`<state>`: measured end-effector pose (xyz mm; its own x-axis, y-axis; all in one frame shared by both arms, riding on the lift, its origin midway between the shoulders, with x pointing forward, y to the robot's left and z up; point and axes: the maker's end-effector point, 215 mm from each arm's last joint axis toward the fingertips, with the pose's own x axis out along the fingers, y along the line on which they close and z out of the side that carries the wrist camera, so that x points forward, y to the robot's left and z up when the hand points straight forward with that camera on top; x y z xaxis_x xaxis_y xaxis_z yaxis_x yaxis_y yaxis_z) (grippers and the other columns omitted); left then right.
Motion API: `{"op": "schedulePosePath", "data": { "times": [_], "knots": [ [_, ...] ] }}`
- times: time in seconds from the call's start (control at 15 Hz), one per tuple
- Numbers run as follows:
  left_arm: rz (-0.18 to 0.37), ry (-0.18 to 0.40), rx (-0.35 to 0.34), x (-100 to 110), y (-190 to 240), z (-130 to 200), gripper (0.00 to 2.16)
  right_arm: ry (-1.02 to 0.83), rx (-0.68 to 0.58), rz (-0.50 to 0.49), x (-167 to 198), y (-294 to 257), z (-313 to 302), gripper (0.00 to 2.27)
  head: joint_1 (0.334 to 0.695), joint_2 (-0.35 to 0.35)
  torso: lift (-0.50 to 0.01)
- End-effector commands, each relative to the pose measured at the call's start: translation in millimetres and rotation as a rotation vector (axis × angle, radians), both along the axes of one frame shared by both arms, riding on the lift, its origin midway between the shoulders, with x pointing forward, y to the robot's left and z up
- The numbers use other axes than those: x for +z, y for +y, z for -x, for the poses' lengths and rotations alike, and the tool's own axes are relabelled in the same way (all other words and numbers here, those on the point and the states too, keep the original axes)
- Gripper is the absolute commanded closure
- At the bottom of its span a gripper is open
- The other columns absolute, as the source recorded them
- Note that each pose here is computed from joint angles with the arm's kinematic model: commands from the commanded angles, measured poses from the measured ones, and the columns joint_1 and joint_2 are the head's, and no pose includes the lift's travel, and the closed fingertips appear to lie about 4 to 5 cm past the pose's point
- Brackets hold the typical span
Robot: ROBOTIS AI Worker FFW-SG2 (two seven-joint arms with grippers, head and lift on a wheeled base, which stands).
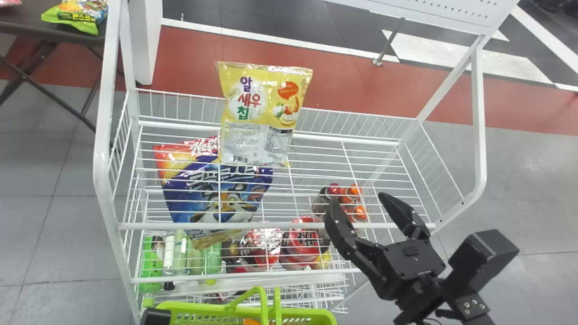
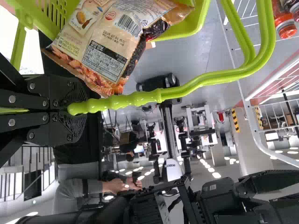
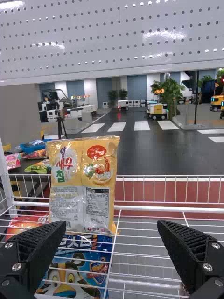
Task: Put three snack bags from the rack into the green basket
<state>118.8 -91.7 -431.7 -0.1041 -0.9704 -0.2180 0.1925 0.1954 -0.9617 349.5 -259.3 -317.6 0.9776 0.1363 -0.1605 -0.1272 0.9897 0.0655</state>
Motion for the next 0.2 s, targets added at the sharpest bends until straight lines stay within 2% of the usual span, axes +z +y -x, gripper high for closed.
{"op": "schedulePosePath", "data": {
  "times": [0.0,0.13],
  "knots": [
    [0.000,0.001,0.007,1.2,1.2,-0.2,1.46,0.000,-0.001,-0.006,-1.0,0.0,-0.5,0.09,0.695,-0.350,0.000],
    [0.000,-0.002,0.010,1.8,2.2,-1.2,1.46,0.000,-0.001,-0.006,-1.0,0.0,-0.5,0.09,0.695,-0.350,0.000]
  ]
}}
